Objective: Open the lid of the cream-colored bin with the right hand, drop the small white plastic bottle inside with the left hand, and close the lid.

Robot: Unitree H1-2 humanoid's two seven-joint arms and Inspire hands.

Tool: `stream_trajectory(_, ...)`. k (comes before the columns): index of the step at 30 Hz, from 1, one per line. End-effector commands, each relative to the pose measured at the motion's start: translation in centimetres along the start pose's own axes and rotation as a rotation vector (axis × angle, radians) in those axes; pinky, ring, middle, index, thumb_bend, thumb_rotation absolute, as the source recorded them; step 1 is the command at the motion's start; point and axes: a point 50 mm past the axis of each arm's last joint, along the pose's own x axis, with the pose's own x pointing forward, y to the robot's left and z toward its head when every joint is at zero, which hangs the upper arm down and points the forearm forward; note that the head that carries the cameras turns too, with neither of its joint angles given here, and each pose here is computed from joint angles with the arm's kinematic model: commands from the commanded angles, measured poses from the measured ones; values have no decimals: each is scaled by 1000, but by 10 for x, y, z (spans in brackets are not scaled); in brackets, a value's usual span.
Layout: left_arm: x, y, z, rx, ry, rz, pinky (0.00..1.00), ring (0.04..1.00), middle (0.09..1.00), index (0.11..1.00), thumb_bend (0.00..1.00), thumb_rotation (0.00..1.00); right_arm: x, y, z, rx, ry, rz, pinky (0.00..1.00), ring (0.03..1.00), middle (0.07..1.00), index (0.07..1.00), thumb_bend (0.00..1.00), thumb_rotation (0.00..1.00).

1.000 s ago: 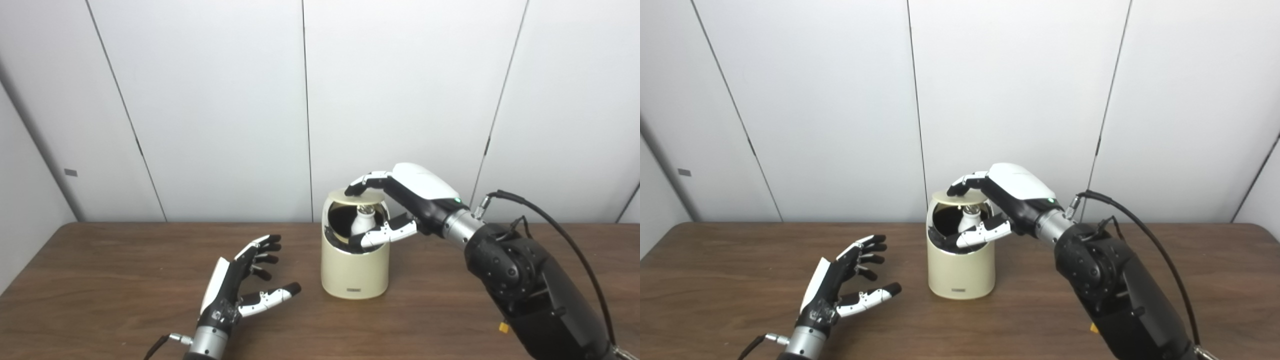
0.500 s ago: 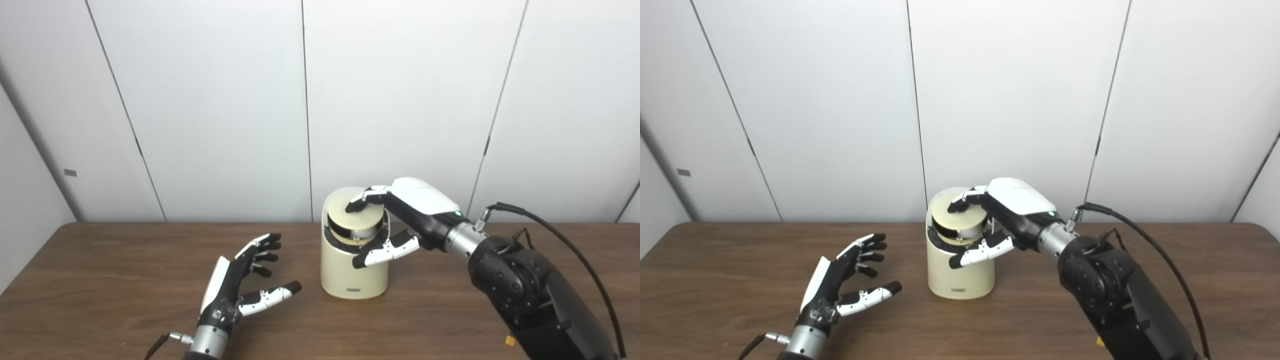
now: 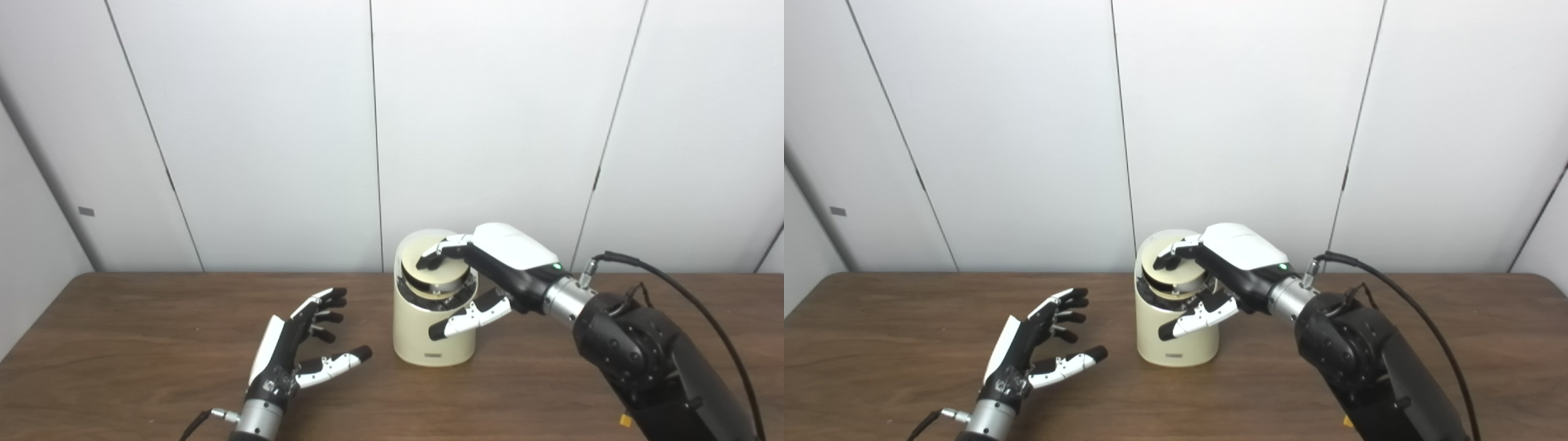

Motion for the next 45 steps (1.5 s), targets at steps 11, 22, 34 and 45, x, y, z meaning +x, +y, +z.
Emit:
stream_trajectory(11, 9, 9, 19, -4, -73, 34, 583, 728, 796, 830, 814, 304, -6, -15, 11, -66, -51, -32, 818, 860, 731, 739, 681, 586)
stream_trajectory(22, 8, 11, 20, -6, -72, 28, 585, 726, 796, 828, 821, 307, -11, -10, 7, -50, -42, -30, 840, 866, 729, 732, 673, 547)
stream_trajectory(34, 5, 13, 19, 0, -61, 24, 586, 732, 795, 827, 828, 325, -13, -10, 3, -39, -10, -44, 864, 874, 741, 738, 677, 563)
stream_trajectory(45, 2, 14, 18, 8, -57, 14, 586, 737, 807, 836, 823, 332, -14, -8, 0, -16, 19, -48, 860, 880, 745, 741, 668, 531)
